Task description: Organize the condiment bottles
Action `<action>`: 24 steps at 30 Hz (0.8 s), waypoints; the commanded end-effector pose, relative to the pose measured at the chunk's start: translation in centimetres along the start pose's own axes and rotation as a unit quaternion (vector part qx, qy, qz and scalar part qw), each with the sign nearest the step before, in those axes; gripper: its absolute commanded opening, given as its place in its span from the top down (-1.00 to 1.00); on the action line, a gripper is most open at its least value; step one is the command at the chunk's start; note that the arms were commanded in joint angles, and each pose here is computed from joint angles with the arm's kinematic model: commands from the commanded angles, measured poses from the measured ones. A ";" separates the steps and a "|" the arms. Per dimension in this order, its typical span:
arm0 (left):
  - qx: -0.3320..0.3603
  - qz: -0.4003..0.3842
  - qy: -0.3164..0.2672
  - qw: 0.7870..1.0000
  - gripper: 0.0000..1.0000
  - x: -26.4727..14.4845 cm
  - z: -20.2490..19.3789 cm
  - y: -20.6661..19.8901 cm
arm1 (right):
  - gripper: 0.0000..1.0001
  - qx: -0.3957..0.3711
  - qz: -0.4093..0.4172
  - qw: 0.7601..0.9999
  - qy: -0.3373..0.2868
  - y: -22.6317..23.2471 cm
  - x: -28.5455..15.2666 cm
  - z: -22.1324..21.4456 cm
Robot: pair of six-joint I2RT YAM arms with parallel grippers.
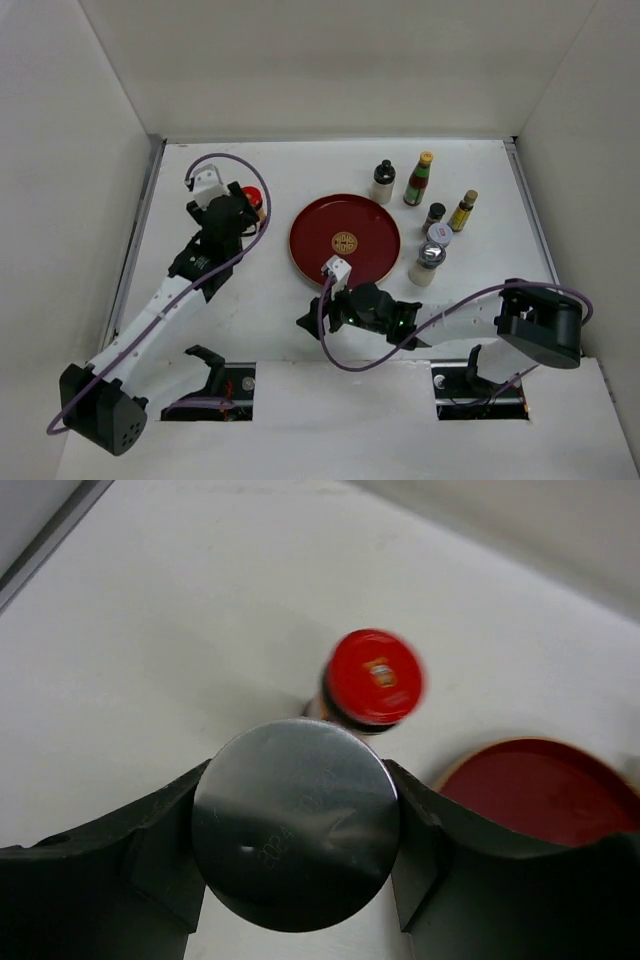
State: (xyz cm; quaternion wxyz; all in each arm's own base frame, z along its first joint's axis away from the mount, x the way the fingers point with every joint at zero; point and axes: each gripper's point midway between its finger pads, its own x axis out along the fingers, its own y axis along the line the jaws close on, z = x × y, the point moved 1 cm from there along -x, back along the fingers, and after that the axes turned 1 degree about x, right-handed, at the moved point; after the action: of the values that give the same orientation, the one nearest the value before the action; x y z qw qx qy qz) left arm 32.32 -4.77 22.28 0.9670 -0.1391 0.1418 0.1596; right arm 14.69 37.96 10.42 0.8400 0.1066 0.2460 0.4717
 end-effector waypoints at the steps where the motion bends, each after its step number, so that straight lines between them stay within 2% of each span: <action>1: -0.039 -0.080 -0.049 0.995 0.29 -2.1 4.7 -5.7 | -0.58 -0.016 0.070 0.997 -0.023 3.9 0.4 1.7; 4: -0.027 -0.135 -0.033 0.990 0.29 -1.0 4.0 -11.4 | -0.69 -0.044 0.099 0.994 -0.018 5.5 0.1 1.1; 8: -0.019 -0.207 -0.010 0.978 0.29 0.9 2.5 -18.2 | -0.69 -0.116 0.109 0.987 -0.030 7.6 -0.6 0.4; 12: -0.002 -0.233 0.011 0.972 0.29 2.4 0.8 -21.8 | -0.42 -0.144 0.114 0.980 -0.080 8.6 -2.3 1.9; 18: 0.010 -0.234 0.022 0.972 0.29 4.4 -1.9 -22.6 | 0.31 -0.101 0.128 0.961 -0.225 8.1 -9.7 9.1; 21: 0.009 -0.244 0.022 0.969 0.29 5.0 -2.7 -23.1 | 0.37 -0.065 0.132 0.942 -0.302 7.2 -13.9 12.4; 24: 0.013 -0.249 0.021 0.968 0.28 5.7 -3.0 -23.8 | 0.33 -0.038 0.092 0.925 -0.367 5.1 -16.9 15.6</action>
State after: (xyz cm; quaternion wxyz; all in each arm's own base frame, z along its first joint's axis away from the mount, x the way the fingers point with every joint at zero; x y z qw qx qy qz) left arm 42.45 -24.09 16.83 0.9676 -0.1121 0.2181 -0.0594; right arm 9.89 29.85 28.50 0.8146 0.2145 -0.0642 0.5351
